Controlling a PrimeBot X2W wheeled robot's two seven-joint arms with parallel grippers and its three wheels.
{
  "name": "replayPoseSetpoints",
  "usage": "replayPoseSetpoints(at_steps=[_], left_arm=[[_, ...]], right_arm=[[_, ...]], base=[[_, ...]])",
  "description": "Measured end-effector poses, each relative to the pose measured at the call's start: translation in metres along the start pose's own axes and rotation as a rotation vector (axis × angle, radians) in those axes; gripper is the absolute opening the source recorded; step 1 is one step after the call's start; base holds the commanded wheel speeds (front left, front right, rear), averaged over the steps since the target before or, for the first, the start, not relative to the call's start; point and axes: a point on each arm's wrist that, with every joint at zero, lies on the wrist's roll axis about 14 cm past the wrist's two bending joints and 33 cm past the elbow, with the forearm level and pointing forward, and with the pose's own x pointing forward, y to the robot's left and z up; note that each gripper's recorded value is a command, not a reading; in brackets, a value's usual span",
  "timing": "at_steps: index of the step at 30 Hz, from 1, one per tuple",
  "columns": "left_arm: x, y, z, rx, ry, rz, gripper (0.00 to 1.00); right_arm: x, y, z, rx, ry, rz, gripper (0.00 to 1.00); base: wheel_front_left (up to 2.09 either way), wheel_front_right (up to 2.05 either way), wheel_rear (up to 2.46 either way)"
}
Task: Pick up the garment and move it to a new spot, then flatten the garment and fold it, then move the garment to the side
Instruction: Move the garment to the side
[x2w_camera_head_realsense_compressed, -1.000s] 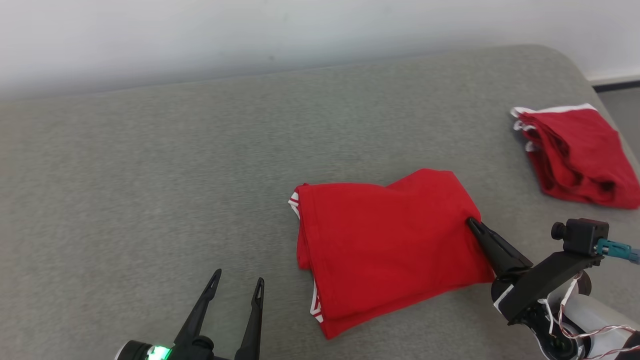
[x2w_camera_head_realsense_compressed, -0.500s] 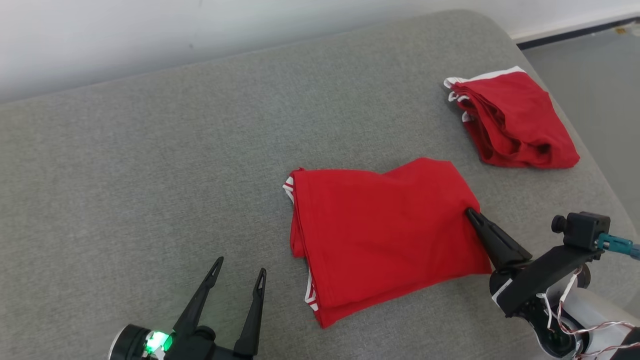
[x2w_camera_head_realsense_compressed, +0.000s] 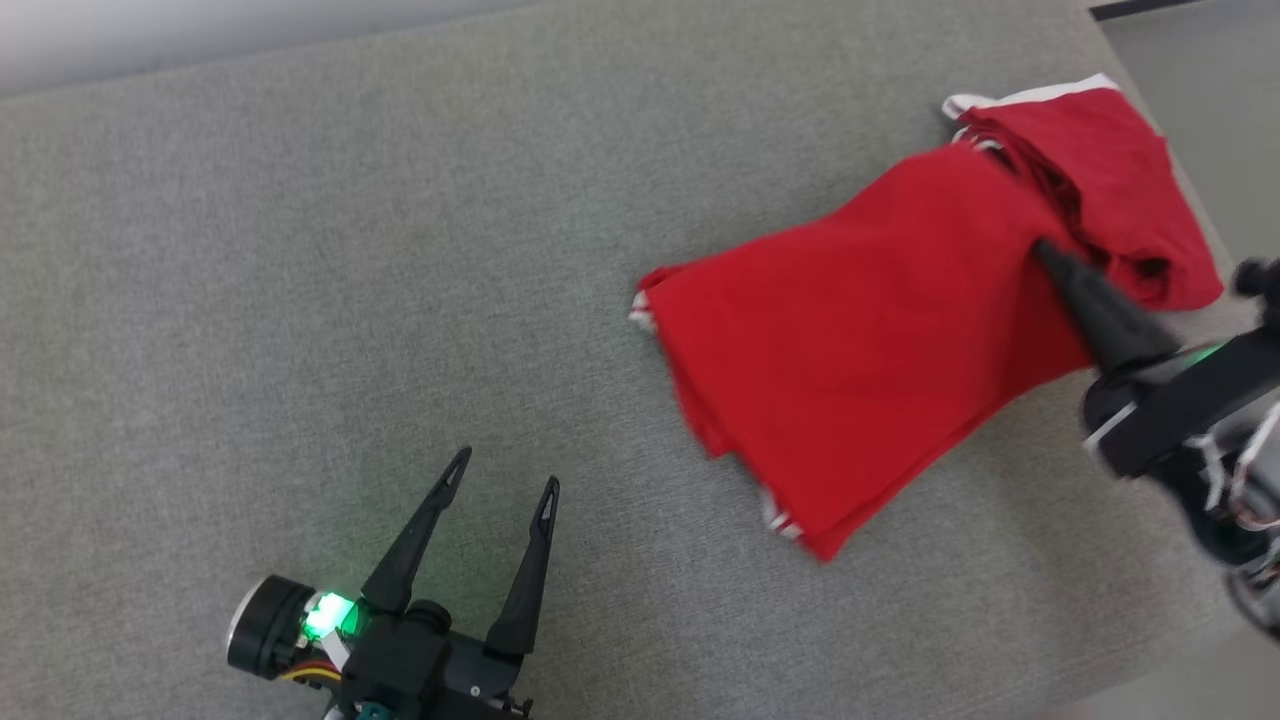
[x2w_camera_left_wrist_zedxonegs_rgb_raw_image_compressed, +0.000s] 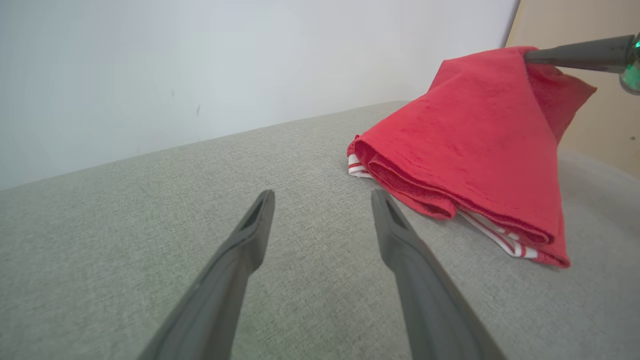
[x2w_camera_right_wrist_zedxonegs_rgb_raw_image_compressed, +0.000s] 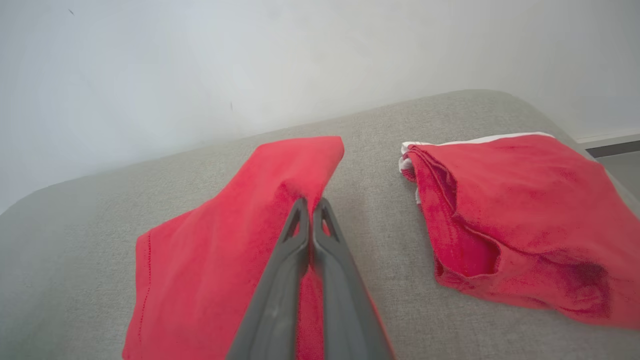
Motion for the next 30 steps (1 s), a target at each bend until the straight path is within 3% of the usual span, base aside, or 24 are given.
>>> replayPoseSetpoints(at_steps=[9, 20, 30], left_arm=[[0.006, 0.016, -0.016, -0.014, 0.018, 0.025, 1.00], [0.017, 0.028, -0.034, -0.032, 0.031, 0.029, 1.00], [0.019, 0.033, -0.044, -0.035, 0.042, 0.019, 1.00]], right_arm=[[0.017, -0.039, 0.048, -0.101, -0.046, -0.059, 0.00], [0.019, -0.095, 0.078, -0.178, -0.047, -0.194, 0.00], [0.006, -0.164, 0.055, -0.230, 0.055, -0.406, 0.00]], base=[[0.00, 0.00, 0.00], [0.00, 0.00, 0.00], [0.00, 0.00, 0.00]])
